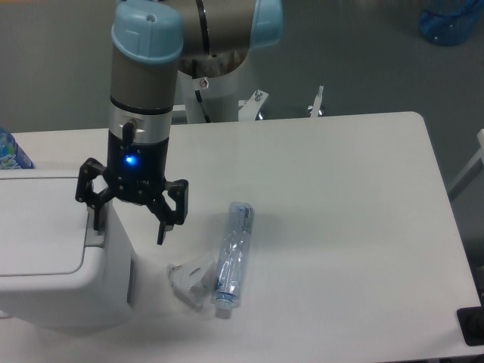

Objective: Open the trash can
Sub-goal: 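Lower the gripper and press down on the trash can lid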

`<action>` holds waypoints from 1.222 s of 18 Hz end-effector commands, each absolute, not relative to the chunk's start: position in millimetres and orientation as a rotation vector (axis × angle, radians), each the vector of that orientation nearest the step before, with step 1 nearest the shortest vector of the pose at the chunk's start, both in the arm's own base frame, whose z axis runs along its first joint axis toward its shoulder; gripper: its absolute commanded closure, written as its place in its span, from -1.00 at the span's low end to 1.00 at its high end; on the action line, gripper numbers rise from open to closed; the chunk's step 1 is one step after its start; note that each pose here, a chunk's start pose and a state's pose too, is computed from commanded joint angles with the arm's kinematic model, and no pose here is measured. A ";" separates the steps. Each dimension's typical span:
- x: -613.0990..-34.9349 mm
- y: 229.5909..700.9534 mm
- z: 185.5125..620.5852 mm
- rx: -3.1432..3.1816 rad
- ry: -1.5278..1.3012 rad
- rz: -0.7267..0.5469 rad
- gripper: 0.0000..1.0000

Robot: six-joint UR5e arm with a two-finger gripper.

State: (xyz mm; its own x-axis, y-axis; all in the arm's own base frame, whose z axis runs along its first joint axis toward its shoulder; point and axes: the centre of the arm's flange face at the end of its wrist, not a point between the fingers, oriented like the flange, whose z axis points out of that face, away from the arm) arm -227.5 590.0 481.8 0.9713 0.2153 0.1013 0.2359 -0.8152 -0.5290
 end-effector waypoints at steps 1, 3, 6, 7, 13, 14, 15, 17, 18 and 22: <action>-227.6 590.0 481.7 -2.555 -0.318 -0.047 -1.00; -227.5 590.0 481.8 -2.554 -0.318 -0.049 -1.00; -227.5 590.0 481.8 -2.554 -0.318 -0.049 -1.00; -227.5 590.0 481.8 -2.554 -0.318 -0.049 -1.00; -227.3 589.6 482.6 -2.553 -0.318 -0.047 -1.00; -227.5 590.0 481.8 -2.554 -0.318 -0.049 -1.00; -227.6 590.0 481.7 -2.555 -0.318 -0.047 -1.00; -227.5 590.0 481.8 -2.554 -0.318 -0.049 -1.00; -227.5 589.9 480.9 -2.556 -0.319 -0.048 -1.00; -227.3 589.5 478.5 -2.560 -0.320 -0.051 -1.00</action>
State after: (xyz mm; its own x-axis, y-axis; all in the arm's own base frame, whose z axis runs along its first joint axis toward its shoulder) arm -227.3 589.5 478.5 0.9709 0.2166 0.1025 0.2378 -0.8180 -0.5237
